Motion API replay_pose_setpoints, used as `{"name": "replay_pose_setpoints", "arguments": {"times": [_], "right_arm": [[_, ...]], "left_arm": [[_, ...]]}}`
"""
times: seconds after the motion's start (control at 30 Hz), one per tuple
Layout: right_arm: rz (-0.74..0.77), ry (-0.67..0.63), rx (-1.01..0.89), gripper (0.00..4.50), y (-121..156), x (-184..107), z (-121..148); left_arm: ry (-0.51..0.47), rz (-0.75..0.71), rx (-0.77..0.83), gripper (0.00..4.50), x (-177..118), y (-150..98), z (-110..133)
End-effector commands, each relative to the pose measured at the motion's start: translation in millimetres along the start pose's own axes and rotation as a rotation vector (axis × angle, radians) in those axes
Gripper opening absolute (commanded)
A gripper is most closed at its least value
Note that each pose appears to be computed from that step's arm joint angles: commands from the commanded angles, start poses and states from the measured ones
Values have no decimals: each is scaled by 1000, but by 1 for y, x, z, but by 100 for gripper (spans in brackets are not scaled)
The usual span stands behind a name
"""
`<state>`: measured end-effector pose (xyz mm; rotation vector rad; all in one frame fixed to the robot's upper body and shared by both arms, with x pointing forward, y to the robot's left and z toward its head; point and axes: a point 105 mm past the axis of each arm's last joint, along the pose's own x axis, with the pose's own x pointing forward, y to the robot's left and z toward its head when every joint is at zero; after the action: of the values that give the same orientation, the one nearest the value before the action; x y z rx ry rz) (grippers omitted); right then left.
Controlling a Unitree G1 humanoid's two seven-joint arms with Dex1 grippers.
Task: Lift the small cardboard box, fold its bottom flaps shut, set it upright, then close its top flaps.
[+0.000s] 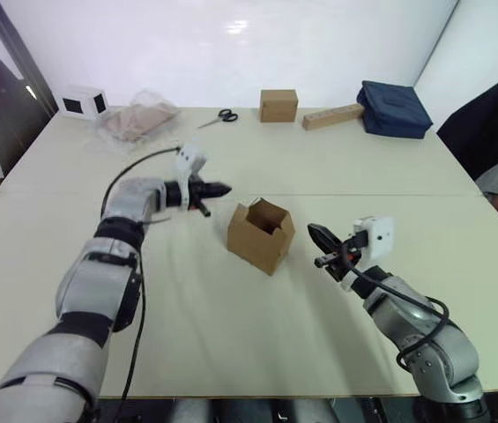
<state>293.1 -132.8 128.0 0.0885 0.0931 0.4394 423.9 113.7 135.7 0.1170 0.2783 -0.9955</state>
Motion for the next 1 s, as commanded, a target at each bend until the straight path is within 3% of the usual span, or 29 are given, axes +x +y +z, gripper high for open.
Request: {"name": "replay_pose_setpoints", "arguments": {"times": [0.03, 0.23, 0.33, 0.4, 0.83, 1.0], "right_arm": [[43, 28, 8, 0, 11, 1, -3], [96, 82, 1, 0, 21, 4, -9], [169, 114, 15, 0, 32, 4, -15], [187, 129, 24, 0, 35, 4, -18], [229, 195, 32, 0, 37, -8, -26], [169, 270, -35, 0, 19, -17, -39]], "left_arm": [[26, -46, 48, 2, 7, -11, -5], [101, -133, 100, 2, 6, -27, -27], [179, -329, 58, 2, -5, -55, -44], [200, -382, 45, 2, -10, -64, -47], [253, -459, 66, 2, -21, -82, -48], [284, -415, 76, 2, -27, -75, -51]]}}
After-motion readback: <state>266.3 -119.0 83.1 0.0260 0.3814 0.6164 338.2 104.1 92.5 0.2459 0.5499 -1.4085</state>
